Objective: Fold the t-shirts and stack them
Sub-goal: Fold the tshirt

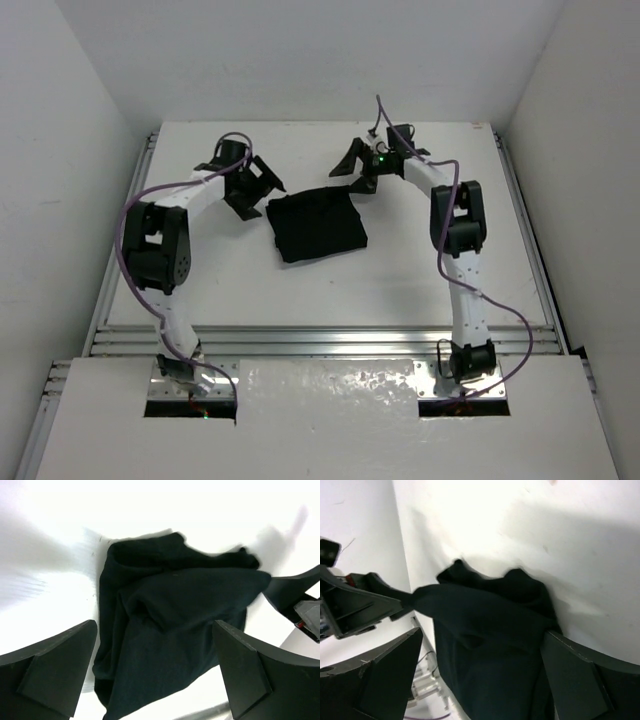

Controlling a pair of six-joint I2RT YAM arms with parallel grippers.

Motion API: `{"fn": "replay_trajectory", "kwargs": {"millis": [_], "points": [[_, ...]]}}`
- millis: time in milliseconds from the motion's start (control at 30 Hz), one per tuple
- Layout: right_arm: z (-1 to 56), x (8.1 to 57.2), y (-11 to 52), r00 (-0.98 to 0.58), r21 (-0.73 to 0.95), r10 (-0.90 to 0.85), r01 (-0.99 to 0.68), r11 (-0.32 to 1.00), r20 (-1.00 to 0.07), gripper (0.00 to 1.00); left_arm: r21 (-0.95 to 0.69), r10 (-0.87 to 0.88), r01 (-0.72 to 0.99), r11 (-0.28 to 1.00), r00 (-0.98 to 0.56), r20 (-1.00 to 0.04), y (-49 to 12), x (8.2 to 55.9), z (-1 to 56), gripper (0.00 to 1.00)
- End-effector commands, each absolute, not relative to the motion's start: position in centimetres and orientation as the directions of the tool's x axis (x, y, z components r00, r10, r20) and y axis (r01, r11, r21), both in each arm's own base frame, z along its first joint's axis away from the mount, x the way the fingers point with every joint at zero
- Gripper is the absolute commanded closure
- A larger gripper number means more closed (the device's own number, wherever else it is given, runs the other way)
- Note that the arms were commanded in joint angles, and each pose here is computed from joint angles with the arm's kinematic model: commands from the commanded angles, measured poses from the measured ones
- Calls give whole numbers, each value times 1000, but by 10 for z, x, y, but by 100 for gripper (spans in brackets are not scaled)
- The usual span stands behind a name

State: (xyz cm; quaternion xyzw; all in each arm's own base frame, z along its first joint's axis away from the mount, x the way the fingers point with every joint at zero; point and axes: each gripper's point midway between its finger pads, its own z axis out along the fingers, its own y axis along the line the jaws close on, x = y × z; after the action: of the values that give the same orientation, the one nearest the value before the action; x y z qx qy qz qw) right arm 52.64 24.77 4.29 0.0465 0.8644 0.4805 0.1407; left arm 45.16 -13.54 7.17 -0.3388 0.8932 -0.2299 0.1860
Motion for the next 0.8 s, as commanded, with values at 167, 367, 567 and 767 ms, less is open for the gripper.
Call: {"fn": "replay_trajectory", "kwargs": {"millis": [167, 367, 567, 767], "points": [[150, 515, 254, -849, 819, 193, -377, 432, -493, 1, -567, -543, -188, 802, -626, -559, -173, 455, 183, 0], [134, 486, 262, -850, 825, 151, -423, 375, -505, 22, -600, -398, 43, 799, -710, -580, -252, 437, 170, 1], [134, 495, 230, -738, 724, 296, -358, 589, -606, 15, -567, -391, 22, 824, -702, -596, -249, 447, 139, 11], [152, 486, 238, -717, 742, 310, -422, 521, -625, 1, -544, -359, 54, 837, -696, -622, -236, 470, 113, 43]]}}
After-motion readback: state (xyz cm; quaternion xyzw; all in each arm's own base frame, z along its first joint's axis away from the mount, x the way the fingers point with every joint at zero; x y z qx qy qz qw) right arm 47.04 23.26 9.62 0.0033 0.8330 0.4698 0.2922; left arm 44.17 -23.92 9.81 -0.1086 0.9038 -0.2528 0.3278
